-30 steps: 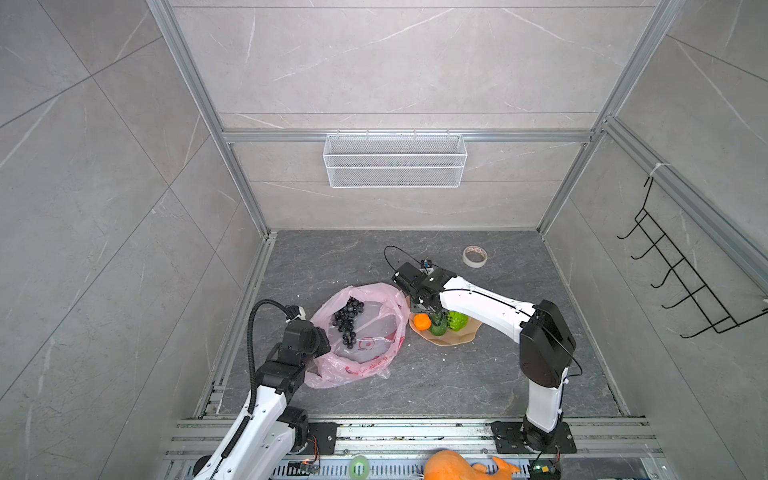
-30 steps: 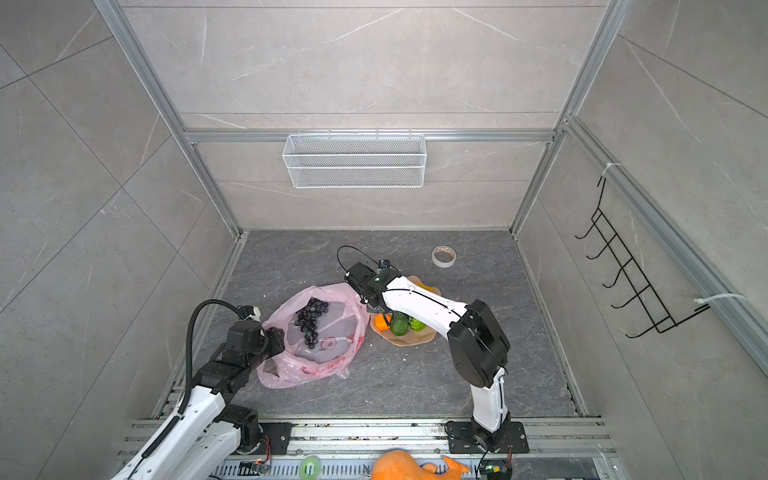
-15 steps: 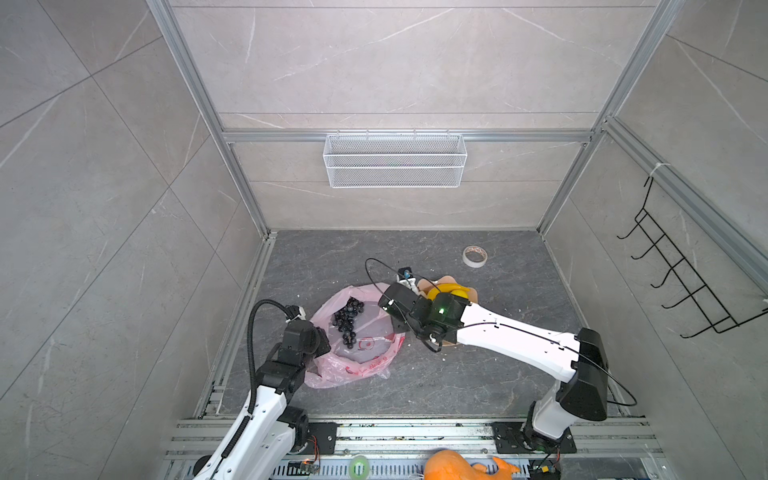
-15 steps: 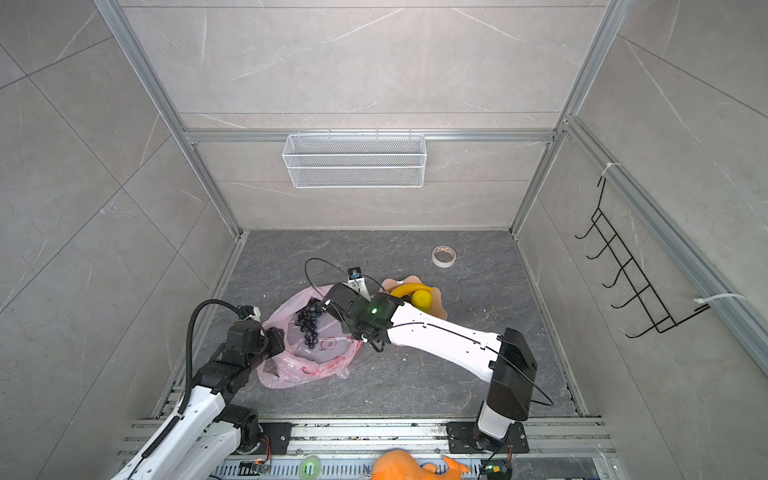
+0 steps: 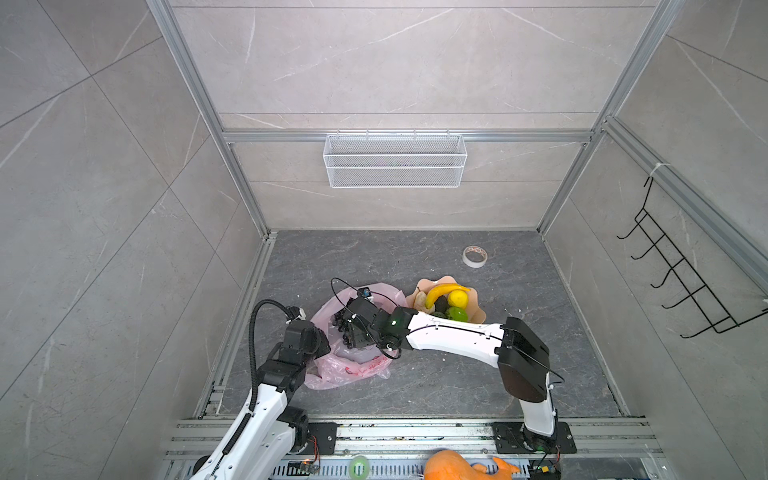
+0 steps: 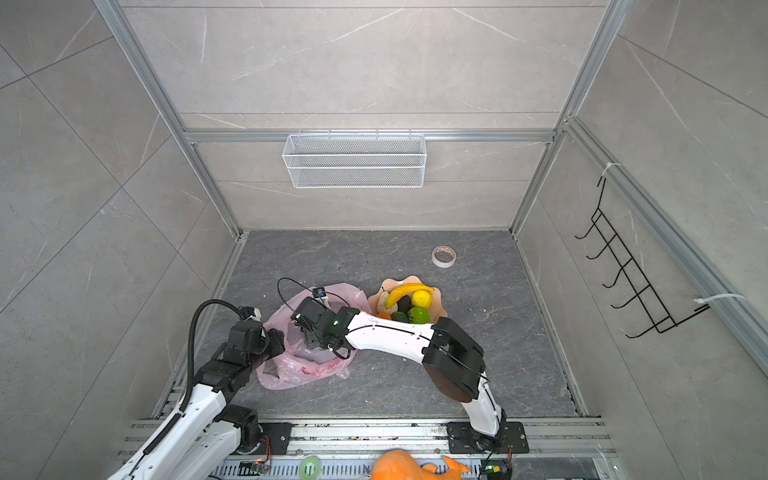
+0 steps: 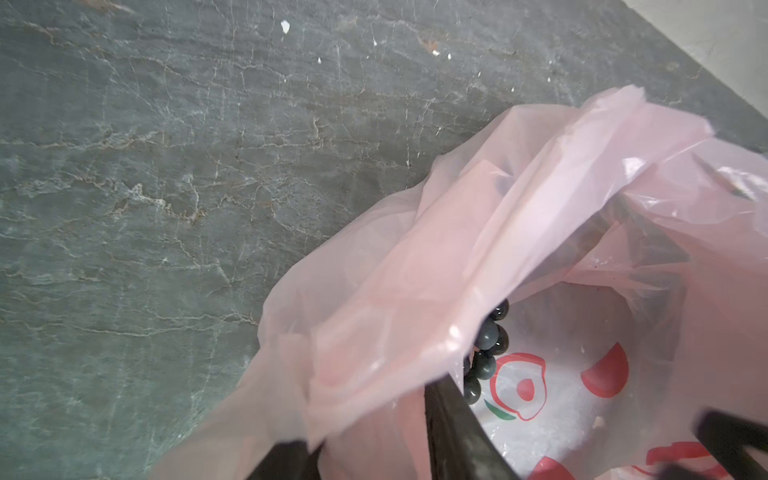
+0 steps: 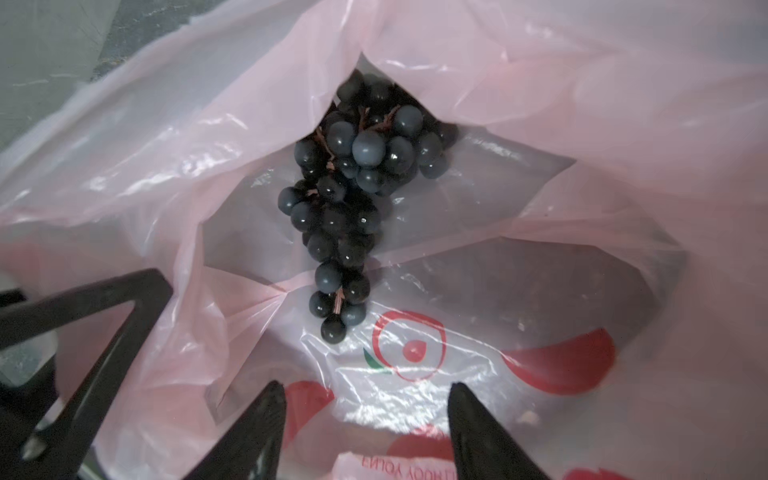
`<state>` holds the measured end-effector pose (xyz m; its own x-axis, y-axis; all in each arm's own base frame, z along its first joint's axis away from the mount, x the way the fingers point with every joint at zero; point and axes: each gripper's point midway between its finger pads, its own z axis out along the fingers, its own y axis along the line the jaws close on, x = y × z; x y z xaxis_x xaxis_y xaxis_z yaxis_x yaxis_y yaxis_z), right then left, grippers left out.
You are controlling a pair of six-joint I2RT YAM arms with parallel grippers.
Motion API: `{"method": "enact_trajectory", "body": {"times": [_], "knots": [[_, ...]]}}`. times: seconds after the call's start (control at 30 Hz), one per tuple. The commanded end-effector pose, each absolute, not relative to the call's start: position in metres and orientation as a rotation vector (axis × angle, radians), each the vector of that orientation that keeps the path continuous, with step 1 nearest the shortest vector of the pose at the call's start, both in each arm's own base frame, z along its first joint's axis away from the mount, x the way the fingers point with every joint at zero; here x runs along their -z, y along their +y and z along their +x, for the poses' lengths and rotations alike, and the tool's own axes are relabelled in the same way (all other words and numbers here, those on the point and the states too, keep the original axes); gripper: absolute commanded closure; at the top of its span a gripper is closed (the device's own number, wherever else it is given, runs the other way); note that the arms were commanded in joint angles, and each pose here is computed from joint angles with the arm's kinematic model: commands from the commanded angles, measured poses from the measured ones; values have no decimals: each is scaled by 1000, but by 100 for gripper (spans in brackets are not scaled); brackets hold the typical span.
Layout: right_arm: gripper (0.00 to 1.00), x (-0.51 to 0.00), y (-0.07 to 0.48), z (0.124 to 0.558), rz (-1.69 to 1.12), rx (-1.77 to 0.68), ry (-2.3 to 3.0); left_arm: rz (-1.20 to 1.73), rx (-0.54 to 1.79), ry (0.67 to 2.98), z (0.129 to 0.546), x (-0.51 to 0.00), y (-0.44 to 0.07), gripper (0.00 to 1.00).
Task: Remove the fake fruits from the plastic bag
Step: 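Move the right gripper back into the bag toward the dark grapes, then lower the right gripper into the bag and grasp the dark grape bunch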
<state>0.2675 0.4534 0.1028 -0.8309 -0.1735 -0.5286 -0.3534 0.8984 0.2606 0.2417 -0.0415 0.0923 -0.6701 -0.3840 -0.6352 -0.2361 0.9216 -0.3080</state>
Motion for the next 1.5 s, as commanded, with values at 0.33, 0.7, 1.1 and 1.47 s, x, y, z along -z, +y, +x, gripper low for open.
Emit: {"method": "enact_trajectory", "body": {"times": [0.33,0.7,1.1,1.47], "knots": [[22,-71,498,311,-281,-602,2591,-431,261,2295,248,-103,-42,64],[1,-52,495,339,-201,-455,2631,-420,273,2289,248,-104,-43,64],[1,-45,491,357,-126,-328,2636,-421,273,2284,248,-104,-43,65],[5,-9,490,370,-112,-243,2678,-418,280,2282,248,-105,-44,65]]}}
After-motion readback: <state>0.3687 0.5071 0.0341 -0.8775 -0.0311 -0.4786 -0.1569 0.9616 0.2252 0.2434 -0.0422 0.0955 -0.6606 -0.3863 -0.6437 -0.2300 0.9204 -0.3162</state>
